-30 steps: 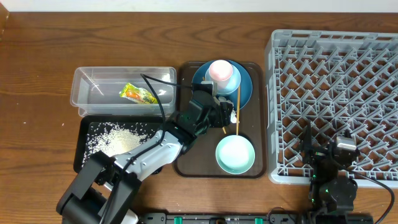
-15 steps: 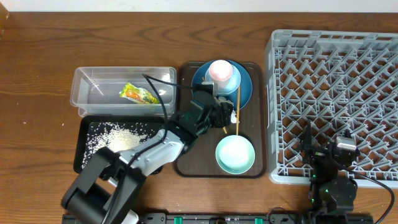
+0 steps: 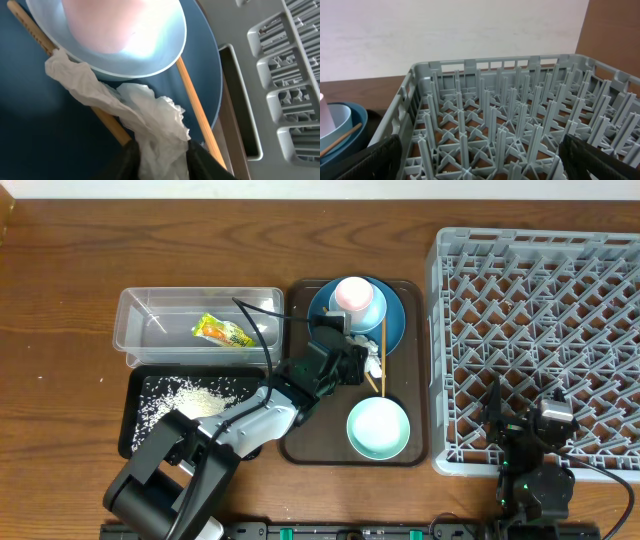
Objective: Sort waste into correct bins and load items into the dishwasher rack
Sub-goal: 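Close the left gripper on the white tissue and lift it, then carry the tissue left and drop it into the clear bin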
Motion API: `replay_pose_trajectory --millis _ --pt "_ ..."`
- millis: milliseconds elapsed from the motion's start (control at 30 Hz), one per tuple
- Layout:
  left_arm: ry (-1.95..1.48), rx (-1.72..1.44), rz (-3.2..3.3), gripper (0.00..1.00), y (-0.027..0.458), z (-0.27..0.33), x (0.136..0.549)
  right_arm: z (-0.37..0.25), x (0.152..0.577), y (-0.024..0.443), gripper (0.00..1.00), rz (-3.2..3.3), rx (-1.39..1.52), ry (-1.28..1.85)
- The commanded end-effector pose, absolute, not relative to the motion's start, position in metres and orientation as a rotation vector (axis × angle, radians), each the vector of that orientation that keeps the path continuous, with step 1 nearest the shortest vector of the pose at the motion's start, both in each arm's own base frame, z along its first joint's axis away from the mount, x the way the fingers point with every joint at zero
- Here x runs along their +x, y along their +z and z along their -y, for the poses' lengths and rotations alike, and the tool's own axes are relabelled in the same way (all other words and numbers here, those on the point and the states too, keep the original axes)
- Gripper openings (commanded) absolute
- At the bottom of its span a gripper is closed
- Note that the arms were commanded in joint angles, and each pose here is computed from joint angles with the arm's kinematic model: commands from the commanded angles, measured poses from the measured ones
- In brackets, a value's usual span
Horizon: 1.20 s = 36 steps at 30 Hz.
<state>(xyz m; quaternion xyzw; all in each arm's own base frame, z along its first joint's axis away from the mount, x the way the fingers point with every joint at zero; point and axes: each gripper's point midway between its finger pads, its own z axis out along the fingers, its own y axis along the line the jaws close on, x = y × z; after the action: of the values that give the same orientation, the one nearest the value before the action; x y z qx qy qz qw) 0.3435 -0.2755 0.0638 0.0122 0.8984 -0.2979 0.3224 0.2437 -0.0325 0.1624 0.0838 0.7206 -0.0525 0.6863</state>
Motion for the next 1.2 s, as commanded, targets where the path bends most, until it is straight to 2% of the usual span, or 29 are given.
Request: replay_pose_trajectory --millis 0,100,567,1167 --pt "-0.764 0.04 -2.353 0.23 0.063 0.275 0.344 0.033 0.244 0.161 0.99 -1.617 0.203 -0.108" --pt "-0.768 0.04 -2.345 0.06 0.066 0.274 0.345 0.033 0.244 0.161 0.99 -1.617 0.203 -0.108" --pt "-0.792 0.021 -2.28 0.06 0.098 0.267 0.35 0.033 0.244 0.161 0.99 -1.617 0.203 -0.108" --pt "-0.723 -0.184 -2.153 0.06 0.16 0.186 0.377 0.033 0.244 0.161 0.99 -1.617 0.204 -0.108"
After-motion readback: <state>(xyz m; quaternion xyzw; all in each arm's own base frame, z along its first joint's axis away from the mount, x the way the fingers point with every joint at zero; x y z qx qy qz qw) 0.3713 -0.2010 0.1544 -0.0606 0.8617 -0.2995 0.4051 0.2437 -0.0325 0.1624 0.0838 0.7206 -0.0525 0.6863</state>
